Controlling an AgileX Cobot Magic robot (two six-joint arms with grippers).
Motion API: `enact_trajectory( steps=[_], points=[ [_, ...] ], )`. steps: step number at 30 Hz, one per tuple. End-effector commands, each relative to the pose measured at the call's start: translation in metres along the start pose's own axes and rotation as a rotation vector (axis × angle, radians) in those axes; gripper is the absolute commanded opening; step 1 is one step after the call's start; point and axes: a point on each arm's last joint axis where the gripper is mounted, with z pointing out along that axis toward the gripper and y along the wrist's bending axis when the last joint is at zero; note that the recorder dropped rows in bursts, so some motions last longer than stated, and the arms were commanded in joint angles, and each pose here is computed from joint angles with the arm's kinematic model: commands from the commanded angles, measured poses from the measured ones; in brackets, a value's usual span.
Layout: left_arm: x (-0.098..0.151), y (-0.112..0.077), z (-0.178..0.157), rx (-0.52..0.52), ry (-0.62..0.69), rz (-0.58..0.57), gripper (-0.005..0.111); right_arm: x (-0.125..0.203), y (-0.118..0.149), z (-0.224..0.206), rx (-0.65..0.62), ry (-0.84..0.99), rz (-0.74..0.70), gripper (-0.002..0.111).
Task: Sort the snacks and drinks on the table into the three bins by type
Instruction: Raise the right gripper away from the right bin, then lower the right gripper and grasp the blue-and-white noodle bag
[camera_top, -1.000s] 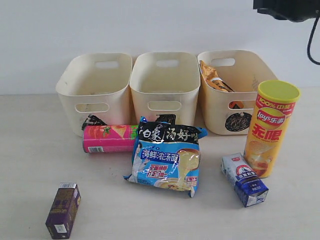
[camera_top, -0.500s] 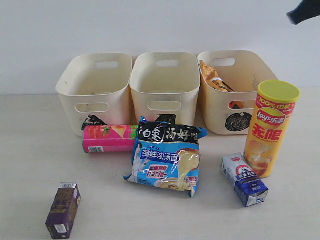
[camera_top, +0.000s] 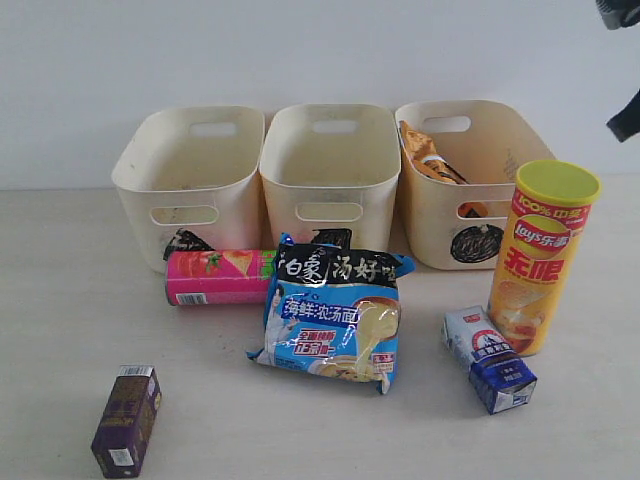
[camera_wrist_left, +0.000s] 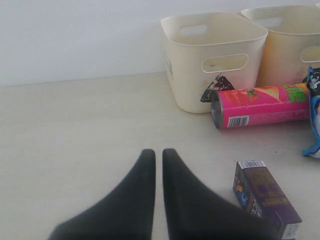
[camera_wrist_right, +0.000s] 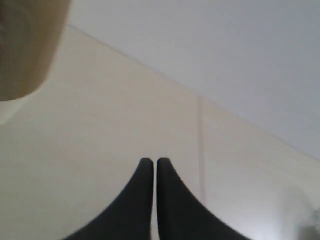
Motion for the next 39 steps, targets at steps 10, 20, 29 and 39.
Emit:
enact_trajectory(
  steps=[10, 20, 29, 39],
  points=[
    [-0.001, 0.0, 0.0, -0.004, -0.008, -0.006, 0.004, 0.004, 0.041, -0.065, -0.607, -0.217, 0.323, 0.0],
    [-0.001, 0.0, 0.0, -0.004, -0.008, -0.006, 0.004, 0.033, 0.107, -0.065, -0.899, -0.266, 0.234, 0.0],
    [-0.001, 0.0, 0.0, -0.004, -0.008, -0.006, 0.004, 0.04, 0.157, -0.068, -0.959, -0.194, 0.244, 0.0],
    [-0.001, 0.0, 0.0, -0.004, -0.008, -0.006, 0.004, 0.069, 0.205, -0.012, -0.811, -0.016, 0.32, 0.06]
  ],
)
